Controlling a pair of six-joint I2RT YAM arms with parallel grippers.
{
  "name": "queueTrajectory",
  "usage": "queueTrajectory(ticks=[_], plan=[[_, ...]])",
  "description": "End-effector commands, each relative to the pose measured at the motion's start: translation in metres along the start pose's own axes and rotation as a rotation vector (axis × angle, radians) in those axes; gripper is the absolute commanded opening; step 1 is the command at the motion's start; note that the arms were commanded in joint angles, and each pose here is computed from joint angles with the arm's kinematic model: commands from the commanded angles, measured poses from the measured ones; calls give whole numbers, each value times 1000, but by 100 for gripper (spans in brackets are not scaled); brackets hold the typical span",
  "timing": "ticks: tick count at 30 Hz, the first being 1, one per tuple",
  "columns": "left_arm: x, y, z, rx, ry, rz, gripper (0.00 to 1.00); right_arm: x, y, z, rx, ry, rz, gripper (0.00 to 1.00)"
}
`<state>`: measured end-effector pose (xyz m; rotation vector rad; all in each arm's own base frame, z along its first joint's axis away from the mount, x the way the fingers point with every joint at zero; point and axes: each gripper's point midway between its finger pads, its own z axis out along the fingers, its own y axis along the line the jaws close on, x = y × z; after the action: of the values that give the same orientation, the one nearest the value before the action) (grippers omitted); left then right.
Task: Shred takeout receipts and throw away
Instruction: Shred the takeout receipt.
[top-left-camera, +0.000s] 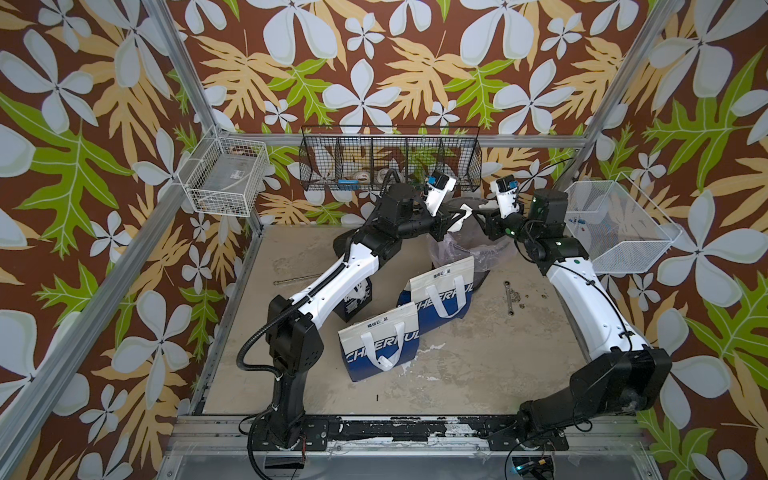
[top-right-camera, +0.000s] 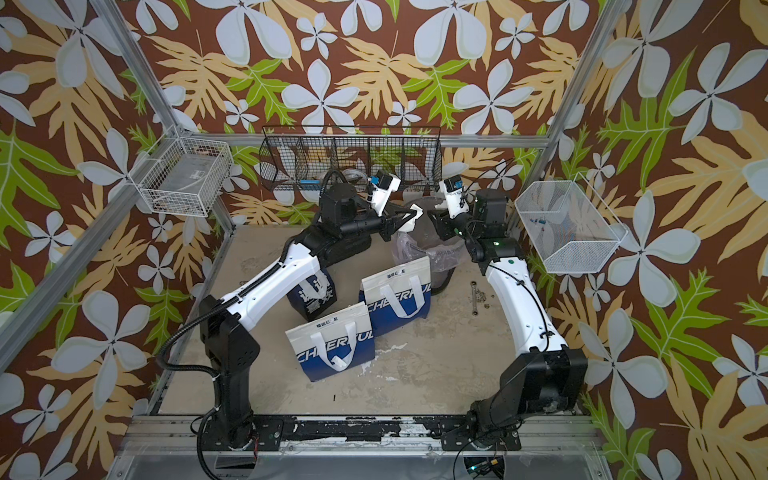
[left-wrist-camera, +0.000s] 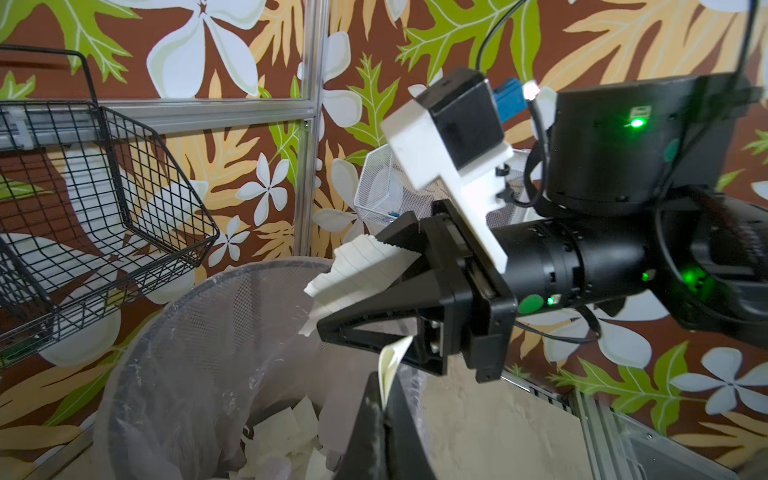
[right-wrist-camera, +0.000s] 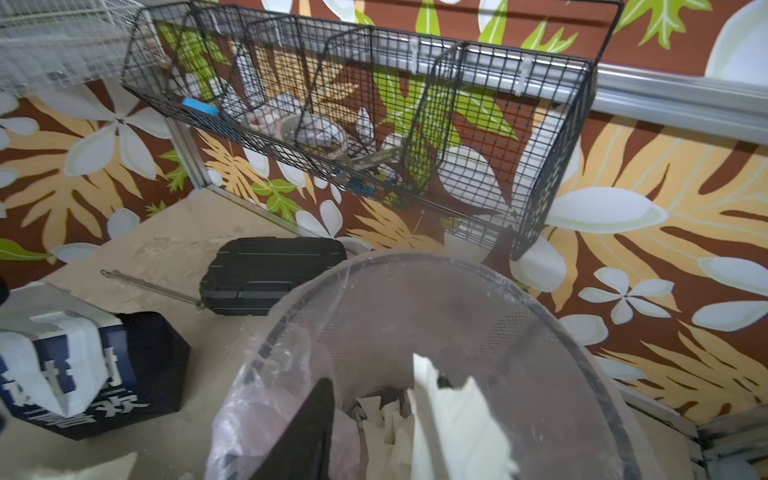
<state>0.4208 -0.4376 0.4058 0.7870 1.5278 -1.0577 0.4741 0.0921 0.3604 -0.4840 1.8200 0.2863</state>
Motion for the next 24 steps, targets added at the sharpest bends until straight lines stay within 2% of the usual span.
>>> queueTrajectory(ticks=[1, 3, 7, 12, 18, 24], plan=[[-16, 9, 10, -13, -83, 1, 0, 11, -12, 6, 37, 43, 12, 54], [-11, 16, 18, -21, -87, 2, 0, 10, -4, 8, -13, 29, 7, 57], [-7, 27, 26, -14, -92, -47, 0, 2, 35, -11, -267, -69, -50, 58], [-7, 17, 25, 84, -94, -76, 0, 0, 68, -34, -482, -127, -107, 57], [-13, -15, 20, 257, -80, -108, 0, 0, 76, -29, -583, -133, -107, 57], [-13, -19, 19, 277, -68, -107, 0, -7, 88, -30, -672, -160, -100, 53]])
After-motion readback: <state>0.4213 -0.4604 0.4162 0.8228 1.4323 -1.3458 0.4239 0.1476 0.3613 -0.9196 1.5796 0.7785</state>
